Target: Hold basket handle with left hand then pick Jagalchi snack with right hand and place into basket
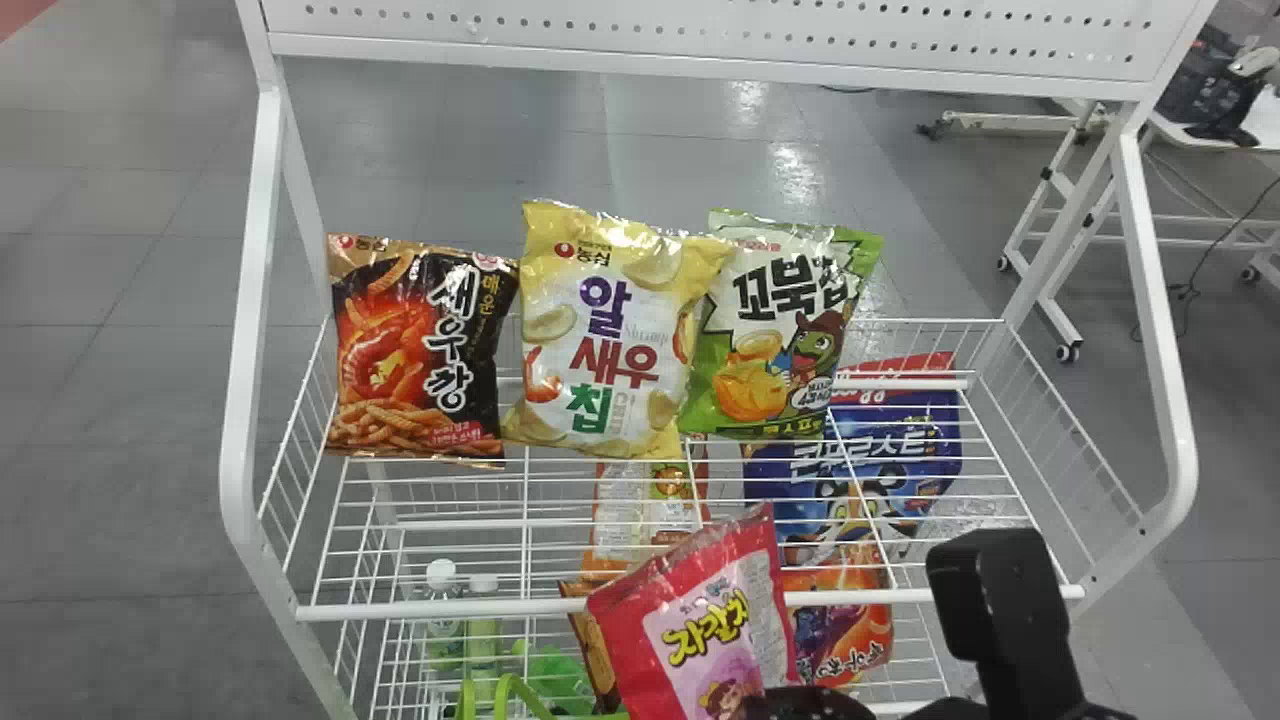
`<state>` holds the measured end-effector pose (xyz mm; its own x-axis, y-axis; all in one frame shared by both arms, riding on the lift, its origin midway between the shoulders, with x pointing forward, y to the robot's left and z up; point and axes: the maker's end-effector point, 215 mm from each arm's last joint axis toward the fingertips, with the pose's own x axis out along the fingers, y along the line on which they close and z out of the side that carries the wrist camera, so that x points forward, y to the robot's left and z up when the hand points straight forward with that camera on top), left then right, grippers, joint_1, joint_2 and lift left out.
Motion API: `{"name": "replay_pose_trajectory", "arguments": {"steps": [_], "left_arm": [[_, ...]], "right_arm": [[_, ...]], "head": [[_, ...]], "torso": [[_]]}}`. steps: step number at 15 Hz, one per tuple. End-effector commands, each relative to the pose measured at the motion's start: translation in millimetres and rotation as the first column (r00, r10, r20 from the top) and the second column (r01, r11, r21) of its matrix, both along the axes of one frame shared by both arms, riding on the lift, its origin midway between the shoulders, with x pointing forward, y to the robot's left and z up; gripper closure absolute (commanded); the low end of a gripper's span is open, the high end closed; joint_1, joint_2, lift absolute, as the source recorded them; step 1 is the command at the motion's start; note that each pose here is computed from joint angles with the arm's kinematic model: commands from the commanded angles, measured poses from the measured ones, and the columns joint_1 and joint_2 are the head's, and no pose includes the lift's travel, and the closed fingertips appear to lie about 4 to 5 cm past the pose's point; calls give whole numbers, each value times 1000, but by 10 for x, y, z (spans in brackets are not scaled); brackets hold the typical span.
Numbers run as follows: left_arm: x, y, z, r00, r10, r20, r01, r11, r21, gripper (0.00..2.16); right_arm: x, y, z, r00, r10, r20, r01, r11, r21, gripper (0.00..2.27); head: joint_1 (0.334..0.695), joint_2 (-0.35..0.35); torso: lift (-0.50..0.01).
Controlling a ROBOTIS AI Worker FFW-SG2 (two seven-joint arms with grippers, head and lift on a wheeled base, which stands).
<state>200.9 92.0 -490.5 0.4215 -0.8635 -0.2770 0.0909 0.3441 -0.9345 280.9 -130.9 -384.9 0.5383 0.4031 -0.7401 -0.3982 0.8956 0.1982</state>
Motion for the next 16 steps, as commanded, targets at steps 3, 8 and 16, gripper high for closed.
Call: {"name": "replay_pose_trajectory", "arguments": {"steps": [3, 8, 16], "left_arm": [[15, 6, 1, 1000, -1, 3, 1, 1000, 3, 1814], [45, -11, 6, 1000, -2, 5, 2, 1000, 4, 1814], [27, -6, 11, 1000, -10, -1, 10, 1000, 2, 1814]], "right_arm": [[-124, -55, -317, 998, 17, -64, -21, 998, -59, 1949], [-422, -38, -842, 979, 54, -197, -72, 994, -85, 1949], [-403, 500, -1132, 965, 164, -203, -195, 971, -140, 1949]], "head": [[695, -101], [695, -128], [695, -33]], "torso": [[-10], [-10], [-10]]}}
